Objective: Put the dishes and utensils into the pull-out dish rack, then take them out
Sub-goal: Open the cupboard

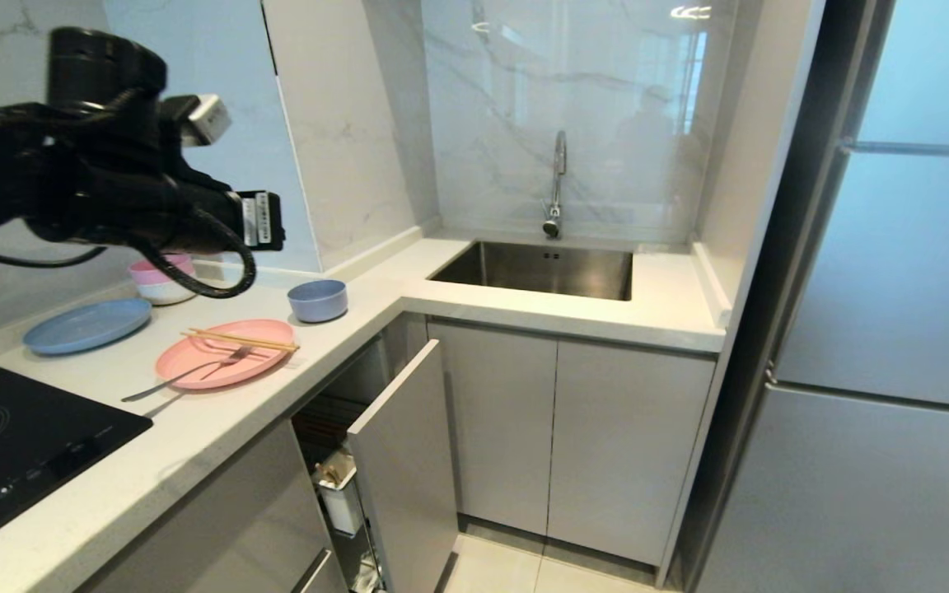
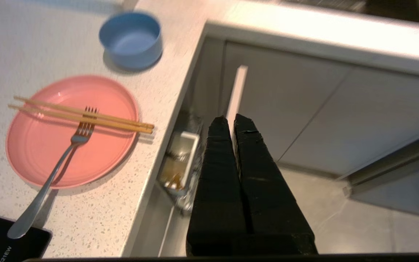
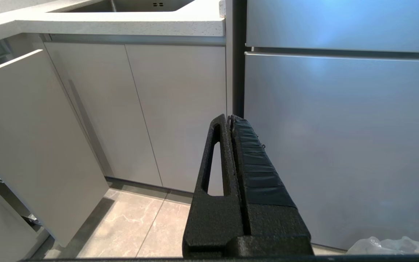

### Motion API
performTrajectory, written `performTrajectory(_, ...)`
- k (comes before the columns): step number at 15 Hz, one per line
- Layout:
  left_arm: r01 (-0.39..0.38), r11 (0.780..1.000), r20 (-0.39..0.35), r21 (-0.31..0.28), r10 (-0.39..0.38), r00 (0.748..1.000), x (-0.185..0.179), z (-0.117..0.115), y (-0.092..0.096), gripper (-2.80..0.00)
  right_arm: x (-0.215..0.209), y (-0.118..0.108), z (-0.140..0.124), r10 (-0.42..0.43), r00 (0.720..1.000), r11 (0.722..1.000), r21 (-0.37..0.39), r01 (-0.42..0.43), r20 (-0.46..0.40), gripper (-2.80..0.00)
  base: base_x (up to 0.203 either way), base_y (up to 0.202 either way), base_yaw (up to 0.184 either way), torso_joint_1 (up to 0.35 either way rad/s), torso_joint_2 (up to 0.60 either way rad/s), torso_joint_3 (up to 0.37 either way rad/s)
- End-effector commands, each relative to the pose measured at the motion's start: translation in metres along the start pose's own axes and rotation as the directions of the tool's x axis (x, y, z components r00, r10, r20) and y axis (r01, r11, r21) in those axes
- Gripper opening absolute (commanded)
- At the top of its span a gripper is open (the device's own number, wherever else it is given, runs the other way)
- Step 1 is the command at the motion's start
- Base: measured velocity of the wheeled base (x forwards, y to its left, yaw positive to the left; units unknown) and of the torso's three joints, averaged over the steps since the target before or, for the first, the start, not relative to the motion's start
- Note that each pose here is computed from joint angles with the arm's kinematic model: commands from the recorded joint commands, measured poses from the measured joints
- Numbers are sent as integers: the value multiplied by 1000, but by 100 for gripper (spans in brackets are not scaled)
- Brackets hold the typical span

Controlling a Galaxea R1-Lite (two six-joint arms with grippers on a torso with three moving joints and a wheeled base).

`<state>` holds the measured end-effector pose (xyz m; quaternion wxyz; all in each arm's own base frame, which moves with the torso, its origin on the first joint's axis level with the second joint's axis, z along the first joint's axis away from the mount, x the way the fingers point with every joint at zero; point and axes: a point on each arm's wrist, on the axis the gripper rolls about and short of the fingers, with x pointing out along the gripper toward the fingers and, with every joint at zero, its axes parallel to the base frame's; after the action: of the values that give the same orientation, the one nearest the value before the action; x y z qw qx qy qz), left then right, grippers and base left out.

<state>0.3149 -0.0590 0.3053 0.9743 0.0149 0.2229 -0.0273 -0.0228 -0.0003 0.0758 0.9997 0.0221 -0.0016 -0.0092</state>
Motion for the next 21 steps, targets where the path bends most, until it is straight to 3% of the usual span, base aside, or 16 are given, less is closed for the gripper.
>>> performTrajectory(1,-37,999,-127,21,39,991,64,-18,-7,-280,0,0,0,0,1000,1000,0,0,0,-280,0,0,0,0,0,0)
performTrajectory(4,-69,997,-196,38,75,978,114,-31,-12,-280,0,0,0,0,1000,1000,0,0,0,-280,0,0,0,0,0,0)
performTrajectory(6,-26,999,-208,31,32,978,133,-34,-17,-280,0,0,0,0,1000,1000,0,0,0,-280,0,0,0,0,0,0)
performTrajectory(11,19,999,-320,41,-5,947,179,-69,-24,-280,0,0,0,0,1000,1000,0,0,0,-280,0,0,0,0,0,0)
performTrajectory(16,60,993,-459,100,-7,889,210,-106,-35,-280,0,0,0,0,1000,1000,0,0,0,-280,0,0,0,0,0,0)
performTrajectory(17,67,991,-473,114,-5,881,215,-113,-36,0,0,0,0,0,1000,1000,0,0,-1,-280,0,0,0,0,0,0)
performTrajectory(21,66,991,-476,116,-3,879,230,-123,-38,0,0,0,0,-1,1000,1000,0,1,-1,-280,0,0,0,0,0,0)
